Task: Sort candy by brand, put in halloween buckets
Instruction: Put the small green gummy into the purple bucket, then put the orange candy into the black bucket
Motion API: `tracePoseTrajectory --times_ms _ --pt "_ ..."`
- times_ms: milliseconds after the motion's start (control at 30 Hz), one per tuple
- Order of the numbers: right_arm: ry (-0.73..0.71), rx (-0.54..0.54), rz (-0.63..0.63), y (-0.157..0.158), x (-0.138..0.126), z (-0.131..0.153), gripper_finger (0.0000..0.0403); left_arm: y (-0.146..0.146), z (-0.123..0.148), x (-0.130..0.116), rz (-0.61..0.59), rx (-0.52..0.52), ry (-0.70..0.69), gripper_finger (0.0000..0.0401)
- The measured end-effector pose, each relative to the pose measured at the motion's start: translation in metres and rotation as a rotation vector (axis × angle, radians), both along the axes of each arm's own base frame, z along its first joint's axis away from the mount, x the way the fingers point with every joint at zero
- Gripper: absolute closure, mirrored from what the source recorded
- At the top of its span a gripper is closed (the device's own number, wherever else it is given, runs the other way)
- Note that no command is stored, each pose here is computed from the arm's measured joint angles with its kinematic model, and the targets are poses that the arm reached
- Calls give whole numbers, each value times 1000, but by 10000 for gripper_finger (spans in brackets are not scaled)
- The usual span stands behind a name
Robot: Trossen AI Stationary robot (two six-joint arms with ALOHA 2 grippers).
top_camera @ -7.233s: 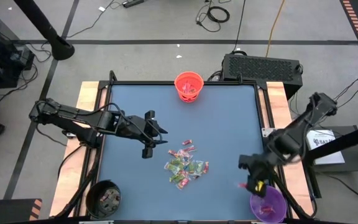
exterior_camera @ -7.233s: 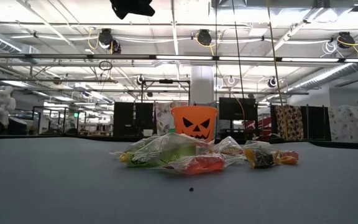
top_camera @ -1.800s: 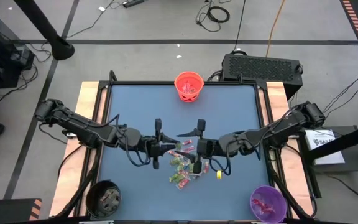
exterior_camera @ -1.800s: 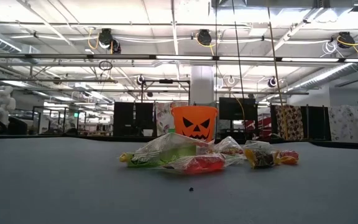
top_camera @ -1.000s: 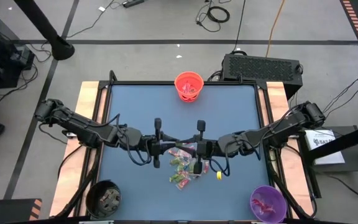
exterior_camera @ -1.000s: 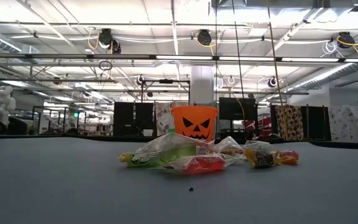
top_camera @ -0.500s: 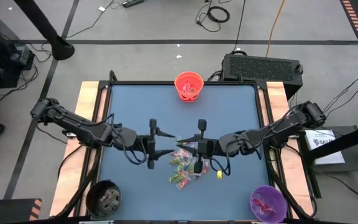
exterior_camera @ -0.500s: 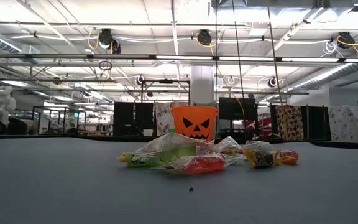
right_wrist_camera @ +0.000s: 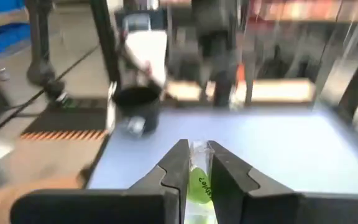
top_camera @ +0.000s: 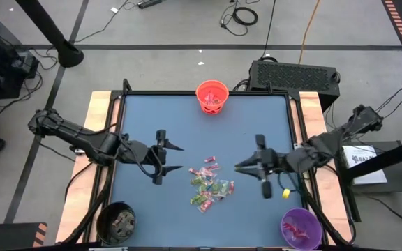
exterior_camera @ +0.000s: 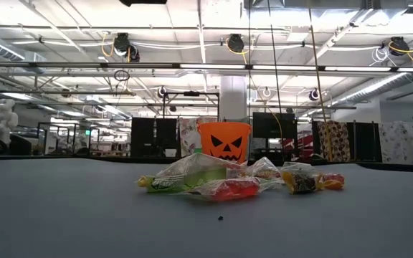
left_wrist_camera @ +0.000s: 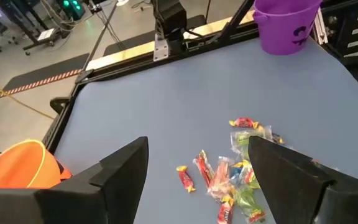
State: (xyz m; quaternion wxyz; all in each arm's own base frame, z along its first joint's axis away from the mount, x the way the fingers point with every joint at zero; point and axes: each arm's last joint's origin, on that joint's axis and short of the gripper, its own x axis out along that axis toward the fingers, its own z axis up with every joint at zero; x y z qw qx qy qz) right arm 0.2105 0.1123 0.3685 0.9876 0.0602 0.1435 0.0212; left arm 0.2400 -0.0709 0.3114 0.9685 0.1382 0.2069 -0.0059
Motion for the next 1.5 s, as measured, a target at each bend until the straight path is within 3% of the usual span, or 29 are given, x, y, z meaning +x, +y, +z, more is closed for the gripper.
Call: tracePoseTrajectory --times_ms 200,333,433,733,900,1000,1133,1267,1367,1500 --pt "372 362 -2 -2 -47 -16 356 0 0 0 0 -2 -5 118" --pt "557 576 49 17 -59 -22 356 0 2 1 1 -8 -21 118" --pt "648 667 50 34 -66 -28 356 0 2 1 1 -7 -22 118" --pt "928 738 -50 97 -77 -67 355 -1 -6 8 39 -68 5 118" --pt "1103 724 -124 123 -80 -95 350 -6 -26 23 51 -64 85 118" --pt "1156 701 -150 130 -79 -105 326 -9 -41 32 53 -46 139 118" --pt "1174 686 -180 131 -80 -110 275 -13 -58 41 67 -50 201 118" --pt "1162 731 -202 129 -81 -104 230 -17 -73 46 62 -151 273 118" --pt "1112 725 -219 126 -80 -95 218 -27 -83 47 17 -209 330 118" --pt "1022 645 -271 117 -74 -81 221 -37 -94 50 -7 -200 370 118"
